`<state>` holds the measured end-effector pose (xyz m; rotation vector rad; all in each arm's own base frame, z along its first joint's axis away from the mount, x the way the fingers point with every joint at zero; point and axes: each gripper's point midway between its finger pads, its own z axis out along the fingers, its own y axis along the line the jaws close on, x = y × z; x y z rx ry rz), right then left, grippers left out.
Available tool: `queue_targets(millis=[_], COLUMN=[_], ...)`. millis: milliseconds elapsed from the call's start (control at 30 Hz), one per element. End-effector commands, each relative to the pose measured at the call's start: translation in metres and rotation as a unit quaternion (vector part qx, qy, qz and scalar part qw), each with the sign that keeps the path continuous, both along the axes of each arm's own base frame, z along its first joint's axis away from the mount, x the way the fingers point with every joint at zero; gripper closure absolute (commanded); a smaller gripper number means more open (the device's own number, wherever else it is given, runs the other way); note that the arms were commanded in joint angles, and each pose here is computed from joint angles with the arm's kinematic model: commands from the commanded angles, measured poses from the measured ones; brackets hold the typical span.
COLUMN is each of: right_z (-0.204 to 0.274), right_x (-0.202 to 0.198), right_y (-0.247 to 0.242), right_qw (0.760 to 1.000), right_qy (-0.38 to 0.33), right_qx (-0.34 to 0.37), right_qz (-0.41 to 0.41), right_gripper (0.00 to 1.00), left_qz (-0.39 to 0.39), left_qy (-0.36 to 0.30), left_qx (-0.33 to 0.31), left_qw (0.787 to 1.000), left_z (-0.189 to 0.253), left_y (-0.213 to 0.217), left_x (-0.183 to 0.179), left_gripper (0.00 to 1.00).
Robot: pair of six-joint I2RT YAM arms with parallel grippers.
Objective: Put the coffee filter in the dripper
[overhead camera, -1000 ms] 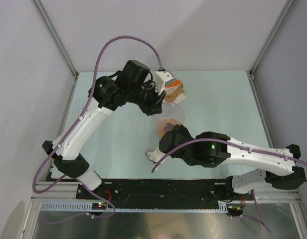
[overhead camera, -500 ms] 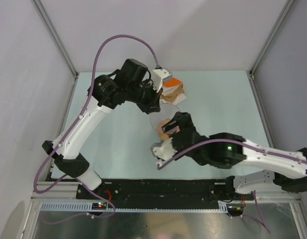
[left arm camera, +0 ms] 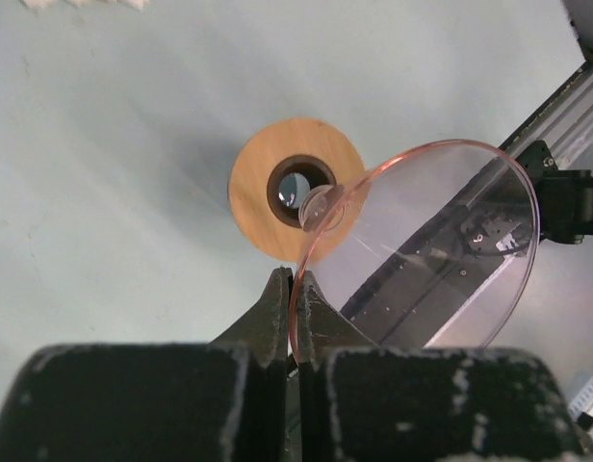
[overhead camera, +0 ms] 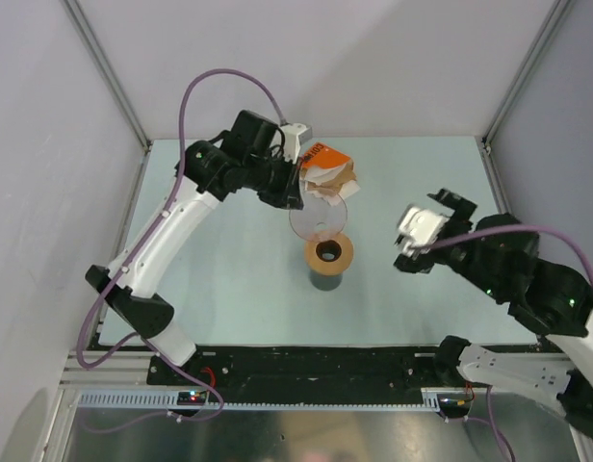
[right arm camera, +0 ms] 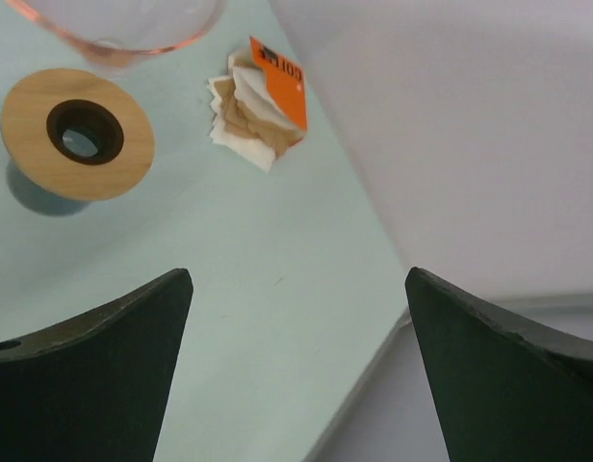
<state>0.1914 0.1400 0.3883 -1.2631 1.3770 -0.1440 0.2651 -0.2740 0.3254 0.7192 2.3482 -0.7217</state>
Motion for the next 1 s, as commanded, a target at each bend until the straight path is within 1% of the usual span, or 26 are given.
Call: queue_targets(millis=[0,67,133,200,300,367,533,667,800,867,967], right_z=[-0.020,-0.030,-0.038,-0.043,-0.047,-0.047,-0.046,-0.055,-0.066,-0.072,-0.081], right_x=[-0.009,-0.007,-0.007,-0.007,-0.007,-0.004,0.015,0.030,0.041,0.045,0.048], right_y=[0.000,-0.004,-0.003,0.003,0.018,0.028,0.047,0.056,0.061,0.063,0.066], right_qw=[0.978,0.961,0.938,0.906,0.849,0.821,0.773,0.746,0.729,0.723,0.720], right_qy=[0.146,0.202,0.264,0.334,0.427,0.467,0.520,0.550,0.567,0.573,0.578], right_qx=[0.148,0.182,0.214,0.252,0.308,0.328,0.361,0.374,0.380,0.382,0.378], right_qz=[-0.022,-0.046,-0.062,-0.067,-0.052,-0.037,-0.025,-0.037,-0.052,-0.058,-0.063], right_gripper=[0.01,0.01,0.01,0.01,0.04,0.07,0.16,0.21,0.24,0.26,0.28], left_qz=[0.071,0.084,0.088,0.087,0.092,0.096,0.102,0.102,0.103,0.104,0.103], left_qy=[0.011,0.028,0.032,0.032,0.019,0.019,0.024,0.024,0.031,0.033,0.035], left_qx=[-0.042,-0.057,-0.064,-0.068,-0.063,-0.061,-0.056,-0.046,-0.035,-0.032,-0.028], left_qw=[0.997,0.994,0.994,0.993,0.994,0.993,0.993,0.993,0.994,0.994,0.994], left_z=[-0.007,-0.014,-0.016,-0.016,-0.017,-0.020,-0.029,-0.038,-0.051,-0.056,-0.061], left_y=[0.003,0.001,-0.001,-0.003,-0.002,-0.003,-0.012,-0.016,-0.018,-0.019,-0.021], left_x=[0.009,0.005,-0.002,-0.013,-0.021,-0.020,-0.009,-0.001,0.003,0.005,0.009], left_gripper=[1.00,1.00,1.00,1.00,1.00,1.00,1.00,1.00,1.00,1.00,1.00])
